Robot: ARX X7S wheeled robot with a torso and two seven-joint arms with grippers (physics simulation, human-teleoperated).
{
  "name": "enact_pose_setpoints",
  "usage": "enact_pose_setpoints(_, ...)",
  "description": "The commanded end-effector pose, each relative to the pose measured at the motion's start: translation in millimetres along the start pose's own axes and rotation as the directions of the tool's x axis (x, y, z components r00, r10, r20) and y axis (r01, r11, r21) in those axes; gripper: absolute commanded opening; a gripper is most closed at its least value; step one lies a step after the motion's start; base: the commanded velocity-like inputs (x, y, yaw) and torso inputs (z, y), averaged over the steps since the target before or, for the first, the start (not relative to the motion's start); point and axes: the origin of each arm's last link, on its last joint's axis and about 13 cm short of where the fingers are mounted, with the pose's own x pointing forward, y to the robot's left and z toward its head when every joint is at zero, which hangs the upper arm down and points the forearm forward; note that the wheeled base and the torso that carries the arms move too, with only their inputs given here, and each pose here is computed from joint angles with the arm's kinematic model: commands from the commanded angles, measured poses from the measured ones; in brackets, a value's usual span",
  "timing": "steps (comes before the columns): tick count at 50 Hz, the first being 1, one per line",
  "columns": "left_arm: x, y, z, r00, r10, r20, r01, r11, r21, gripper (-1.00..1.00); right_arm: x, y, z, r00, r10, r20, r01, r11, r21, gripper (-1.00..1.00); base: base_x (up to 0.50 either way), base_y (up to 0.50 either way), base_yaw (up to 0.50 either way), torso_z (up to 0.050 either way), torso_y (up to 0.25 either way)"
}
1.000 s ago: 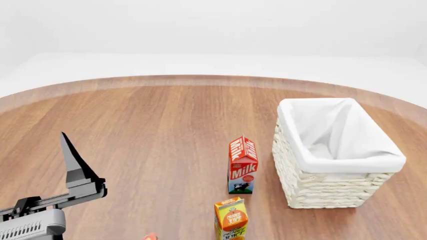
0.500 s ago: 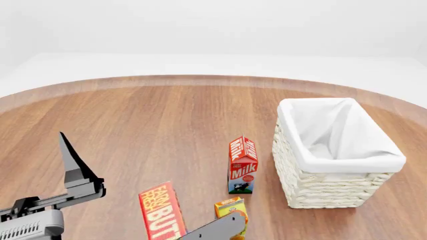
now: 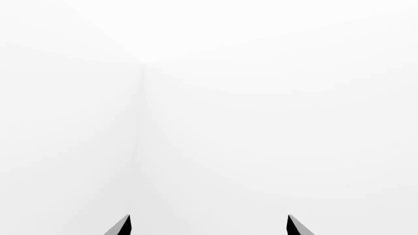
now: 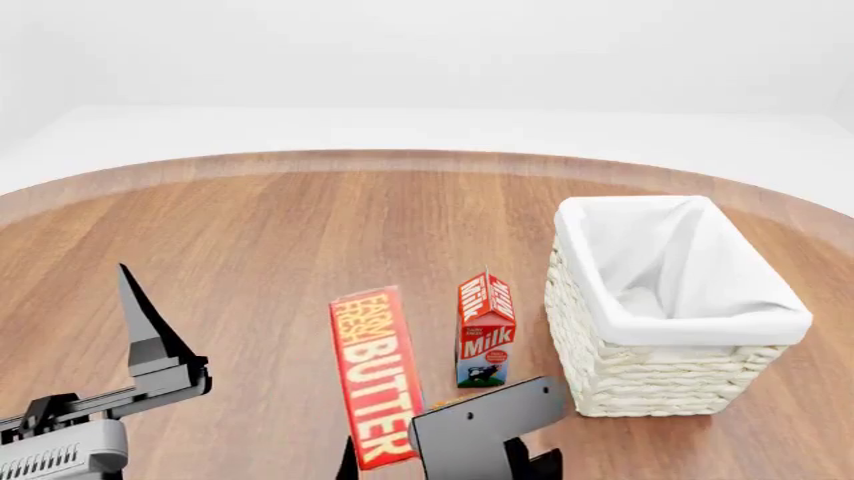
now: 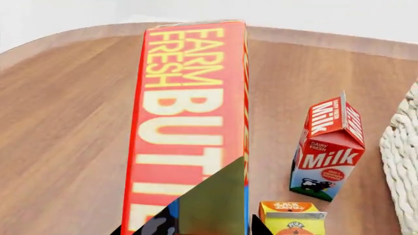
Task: Pick up the cream cheese box and the butter, and put them in the basket.
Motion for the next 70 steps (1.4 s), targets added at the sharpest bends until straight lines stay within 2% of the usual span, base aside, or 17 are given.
enact_pose_setpoints(1,0,-0.1,0,1.0,0.0,0.0,0.0,1.0,0.001,1.0,-3,-11.2,13,0.994,-0.024,0.103,0.028,0.999,-0.04,-1.0,0.0,0.0,0.0,0.0,0.0)
enact_pose_setpoints(12,-1,-1.2,-2,1.0,-0.006,-0.006,0.006,1.0,0.001,1.0,-8,-28.0,29,0.986,-0.034,0.166,0.059,0.987,-0.146,-1.0,0.0,0.0,0.0,0.001,0.001)
enact_pose_setpoints(20,-1,-0.8,-2,1.0,-0.005,-0.008,0.005,1.0,-0.001,1.0,-20,-39.0,65,0.967,-0.08,0.241,0.124,0.977,-0.173,-1.0,0.0,0.0,0.0,0.0,0.001)
enact_pose_setpoints(25,-1,-1.0,-3,1.0,-0.005,-0.008,0.005,1.0,-0.001,1.0,-30,-39.0,82,0.953,-0.112,0.281,0.164,0.972,-0.17,-1.0,0.0,0.0,0.0,0.0,0.002)
enact_pose_setpoints(34,-1,-1.3,-3,1.0,-0.006,-0.008,0.006,1.0,0.0,1.0,-40,-44.2,95,0.928,-0.172,0.331,0.232,0.961,-0.149,-1.0,0.0,0.0,0.0,0.001,0.0)
enact_pose_setpoints(39,-1,-1.5,-3,1.0,-0.007,-0.008,0.007,1.0,0.001,1.0,-47,-51.1,103,0.897,-0.228,0.378,0.295,0.947,-0.13,-1.0,0.0,0.0,0.0,0.0,0.002)
enact_pose_setpoints(49,-1,-1.6,-2,1.0,-0.006,-0.008,0.006,1.0,0.001,1.0,-68,-73.3,125,0.804,-0.374,0.462,0.445,0.894,-0.052,-1.0,0.0,0.0,0.0,0.0,0.0)
enact_pose_setpoints(52,-1,-1.9,-2,1.0,-0.007,-0.008,0.007,1.0,0.001,1.0,-76,-86.2,136,0.751,-0.441,0.491,0.52,0.854,-0.028,-1.0,0.0,0.0,0.0,0.0,0.003)
enact_pose_setpoints(61,0,-1.7,-2,1.0,-0.006,-0.008,0.006,1.0,0.002,1.0,-83,-111.0,150,0.68,-0.534,0.502,0.617,0.787,0.002,-1.0,0.0,0.0,0.0,0.001,0.0)
enact_pose_setpoints(62,0,-1.7,-2,1.0,-0.006,-0.008,0.006,1.0,0.002,1.0,-85,-115.1,152,0.659,-0.552,0.512,0.641,0.768,0.002,-1.0,0.0,0.0,0.0,0.0,0.01)
enact_pose_setpoints(67,-1,-2.1,-2,1.0,-0.007,-0.009,0.007,1.0,0.002,1.0,-90,-127.1,161,0.618,-0.592,0.517,0.681,0.731,0.022,-1.0,0.0,0.0,0.0,0.0,0.0)
enact_pose_setpoints(70,-1,-2.2,-2,1.0,-0.008,-0.009,0.008,1.0,0.002,1.0,-90,-134.5,168,0.616,-0.595,0.516,0.694,0.72,0.003,-1.0,0.0,0.0,0.0,0.0,0.0)
